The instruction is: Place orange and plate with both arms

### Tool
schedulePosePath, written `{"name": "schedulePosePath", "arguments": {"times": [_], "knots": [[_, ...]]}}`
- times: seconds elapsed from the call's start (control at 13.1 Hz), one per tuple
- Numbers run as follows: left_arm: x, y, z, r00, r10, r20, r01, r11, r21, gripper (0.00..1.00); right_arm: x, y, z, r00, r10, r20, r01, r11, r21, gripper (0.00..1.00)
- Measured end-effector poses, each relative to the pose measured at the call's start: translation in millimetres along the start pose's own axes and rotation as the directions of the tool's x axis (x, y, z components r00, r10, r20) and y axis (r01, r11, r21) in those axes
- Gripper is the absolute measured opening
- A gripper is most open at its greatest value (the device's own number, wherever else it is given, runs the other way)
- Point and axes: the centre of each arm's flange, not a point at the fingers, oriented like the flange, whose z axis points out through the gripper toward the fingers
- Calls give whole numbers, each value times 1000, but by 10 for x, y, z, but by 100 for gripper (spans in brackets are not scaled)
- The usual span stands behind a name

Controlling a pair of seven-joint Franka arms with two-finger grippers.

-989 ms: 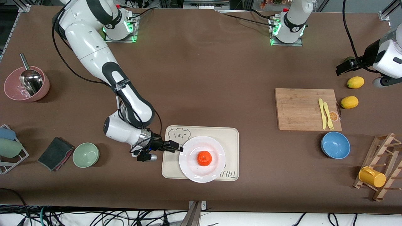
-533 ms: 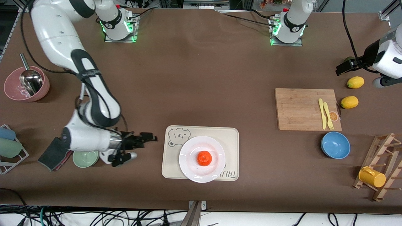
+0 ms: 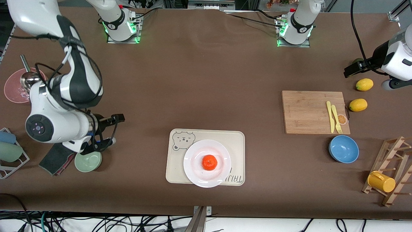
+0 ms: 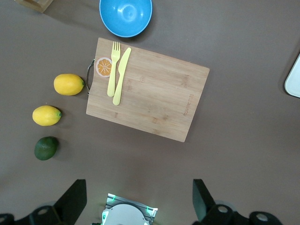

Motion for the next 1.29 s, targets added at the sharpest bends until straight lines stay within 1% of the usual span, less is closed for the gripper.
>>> {"name": "schedulePosePath", "arguments": {"times": [0.15, 0.3, 0.46, 0.61, 0.76, 0.91, 1.07, 1.14, 1.29], "knots": [[0, 0, 0, 1000, 0, 0, 0, 1000, 0, 100, -167, -172, -184, 1000, 26, -7, -26, 999, -28, 100], [0, 1, 1, 1000, 0, 0, 0, 1000, 0, 100, -476, -228, -312, 996, 81, -20, -82, 995, -57, 100], [1, 3, 2, 1000, 0, 0, 0, 1000, 0, 100, -898, -56, -434, 986, 159, -53, -163, 983, -85, 100], [1, 7, 4, 1000, 1, 1, -1, 1000, 0, 100, -1292, 157, -614, 972, 214, -95, -223, 971, -91, 100], [1, 13, 6, 1000, 2, 1, -2, 1000, 1, 100, -1603, 347, -827, 957, 260, -130, -271, 959, -83, 100], [2, 21, 10, 1000, 4, 2, -4, 1000, 1, 100, -1855, 561, -1059, 935, 308, -174, -321, 946, -48, 100], [4, 41, 20, 1000, 7, 4, -7, 1000, 3, 100, -2085, 755, -1232, 919, 341, -198, -352, 936, -22, 100], [5, 58, 28, 1000, 10, 5, -10, 1000, 4, 100, -2183, 842, -1279, 919, 341, -198, -351, 936, -18, 100], [7, 79, 38, 1000, 13, 7, -13, 1000, 5, 100, -2302, 932, -1283, 926, 336, -170, -343, 939, -15, 100]]}}
